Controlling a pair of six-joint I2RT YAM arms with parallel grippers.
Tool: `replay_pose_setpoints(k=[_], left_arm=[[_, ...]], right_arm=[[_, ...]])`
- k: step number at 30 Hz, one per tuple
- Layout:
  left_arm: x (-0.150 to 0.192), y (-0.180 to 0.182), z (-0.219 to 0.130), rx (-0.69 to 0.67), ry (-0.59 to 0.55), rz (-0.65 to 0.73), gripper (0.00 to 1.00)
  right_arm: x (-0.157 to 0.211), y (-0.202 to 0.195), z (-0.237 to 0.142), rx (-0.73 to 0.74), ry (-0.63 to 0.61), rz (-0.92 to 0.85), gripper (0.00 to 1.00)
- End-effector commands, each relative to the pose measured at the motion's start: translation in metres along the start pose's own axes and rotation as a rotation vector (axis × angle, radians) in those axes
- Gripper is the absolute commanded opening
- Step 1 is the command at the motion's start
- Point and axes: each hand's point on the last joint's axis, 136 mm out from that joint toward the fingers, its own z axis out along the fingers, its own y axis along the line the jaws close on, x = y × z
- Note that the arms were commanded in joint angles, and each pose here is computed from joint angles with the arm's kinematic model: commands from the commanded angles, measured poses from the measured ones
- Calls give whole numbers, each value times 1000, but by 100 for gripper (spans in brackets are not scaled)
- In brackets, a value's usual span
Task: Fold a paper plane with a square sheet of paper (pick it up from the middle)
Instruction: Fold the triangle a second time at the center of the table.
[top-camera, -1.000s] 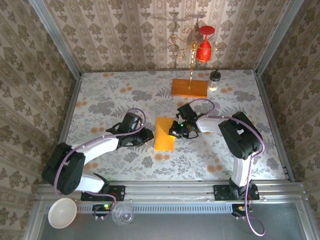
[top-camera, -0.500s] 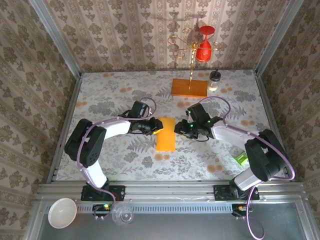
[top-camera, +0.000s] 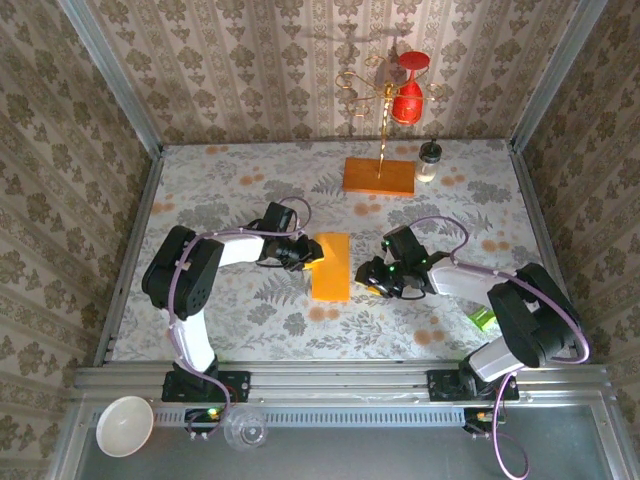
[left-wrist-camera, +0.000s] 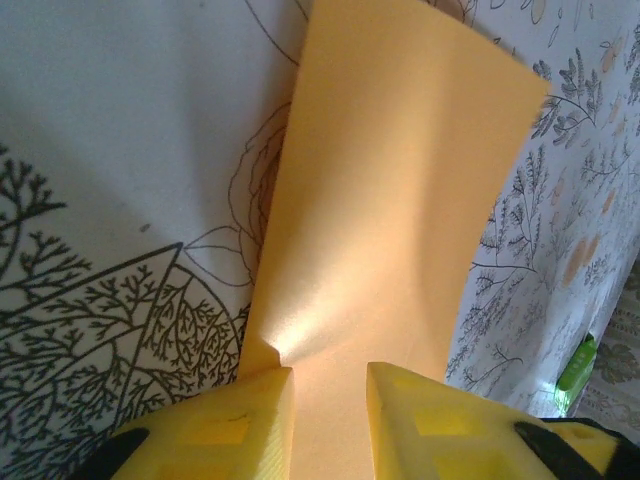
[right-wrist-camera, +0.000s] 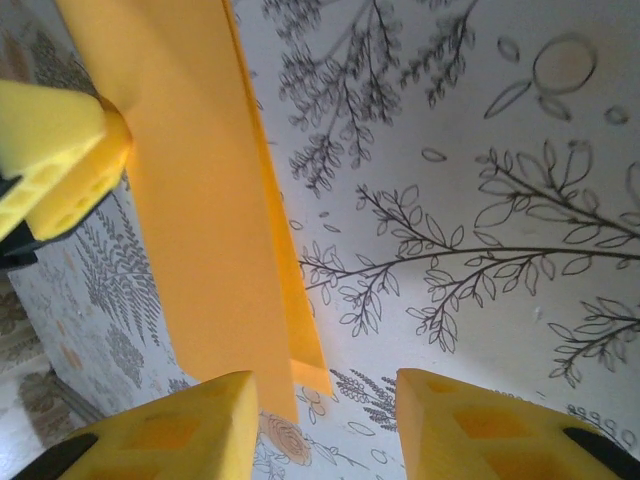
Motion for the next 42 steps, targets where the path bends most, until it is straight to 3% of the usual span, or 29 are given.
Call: replay_pose_setpoints(k=[1, 10, 20, 42], left_arm=[[2, 10, 6, -37, 23, -57, 27], [3, 14, 9, -52, 19, -86, 27], [4, 13, 11, -51, 30, -88, 27], [5, 6, 8, -32, 33, -72, 27]], right_arm=[[12, 8, 12, -63, 70, 26, 43], [20, 15, 26, -82, 122, 31, 41], [28, 19, 31, -116, 148, 33, 30], [9, 18, 27, -80, 43, 22, 17]])
